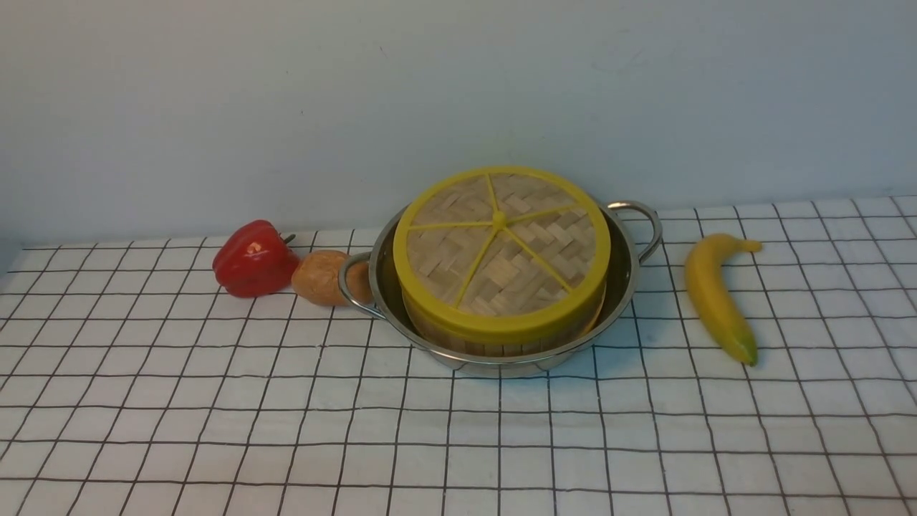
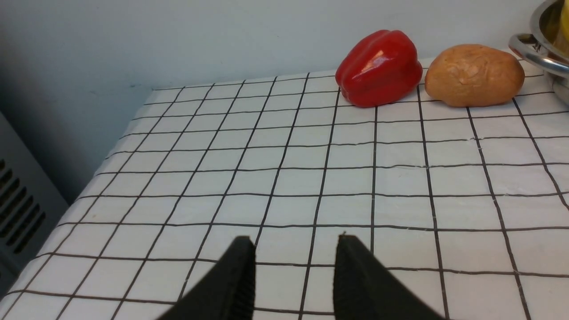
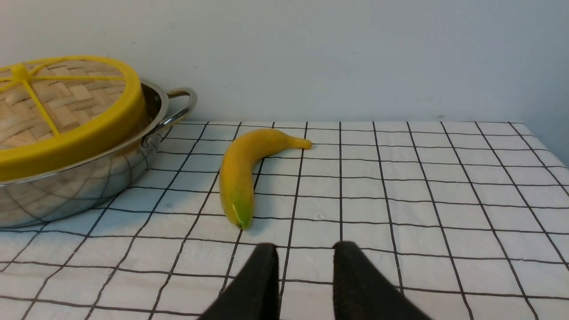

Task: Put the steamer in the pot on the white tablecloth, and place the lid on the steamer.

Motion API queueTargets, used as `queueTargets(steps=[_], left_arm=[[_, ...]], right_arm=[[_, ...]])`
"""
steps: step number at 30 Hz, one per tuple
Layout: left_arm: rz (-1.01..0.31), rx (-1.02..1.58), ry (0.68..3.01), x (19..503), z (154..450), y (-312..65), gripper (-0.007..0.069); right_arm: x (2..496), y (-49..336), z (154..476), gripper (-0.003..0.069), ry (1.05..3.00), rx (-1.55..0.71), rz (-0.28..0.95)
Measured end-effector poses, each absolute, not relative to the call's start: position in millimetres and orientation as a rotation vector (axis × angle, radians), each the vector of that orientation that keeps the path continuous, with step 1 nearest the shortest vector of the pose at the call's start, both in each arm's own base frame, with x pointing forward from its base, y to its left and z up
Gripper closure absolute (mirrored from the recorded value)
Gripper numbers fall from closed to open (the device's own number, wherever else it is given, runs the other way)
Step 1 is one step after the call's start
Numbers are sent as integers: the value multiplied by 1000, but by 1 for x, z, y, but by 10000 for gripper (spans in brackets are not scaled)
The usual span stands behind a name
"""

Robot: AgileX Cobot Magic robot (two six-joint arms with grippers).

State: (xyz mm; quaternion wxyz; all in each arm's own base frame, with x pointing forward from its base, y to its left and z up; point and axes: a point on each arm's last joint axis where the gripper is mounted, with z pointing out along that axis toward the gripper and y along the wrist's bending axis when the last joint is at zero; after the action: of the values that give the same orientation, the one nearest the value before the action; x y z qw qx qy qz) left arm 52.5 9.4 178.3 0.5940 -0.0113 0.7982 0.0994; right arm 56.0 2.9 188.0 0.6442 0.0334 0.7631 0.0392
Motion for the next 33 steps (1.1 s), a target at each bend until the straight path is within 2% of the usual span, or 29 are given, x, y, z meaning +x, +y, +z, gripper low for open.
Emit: queueTargets(steps=[9, 33], left_arm=[[231, -26, 1852, 53, 179, 9, 382], [163, 65, 1837, 54, 180, 4, 382]], right_arm=[[56, 3, 188, 421, 1738, 76, 89], [56, 3, 188, 419, 1737, 76, 89]])
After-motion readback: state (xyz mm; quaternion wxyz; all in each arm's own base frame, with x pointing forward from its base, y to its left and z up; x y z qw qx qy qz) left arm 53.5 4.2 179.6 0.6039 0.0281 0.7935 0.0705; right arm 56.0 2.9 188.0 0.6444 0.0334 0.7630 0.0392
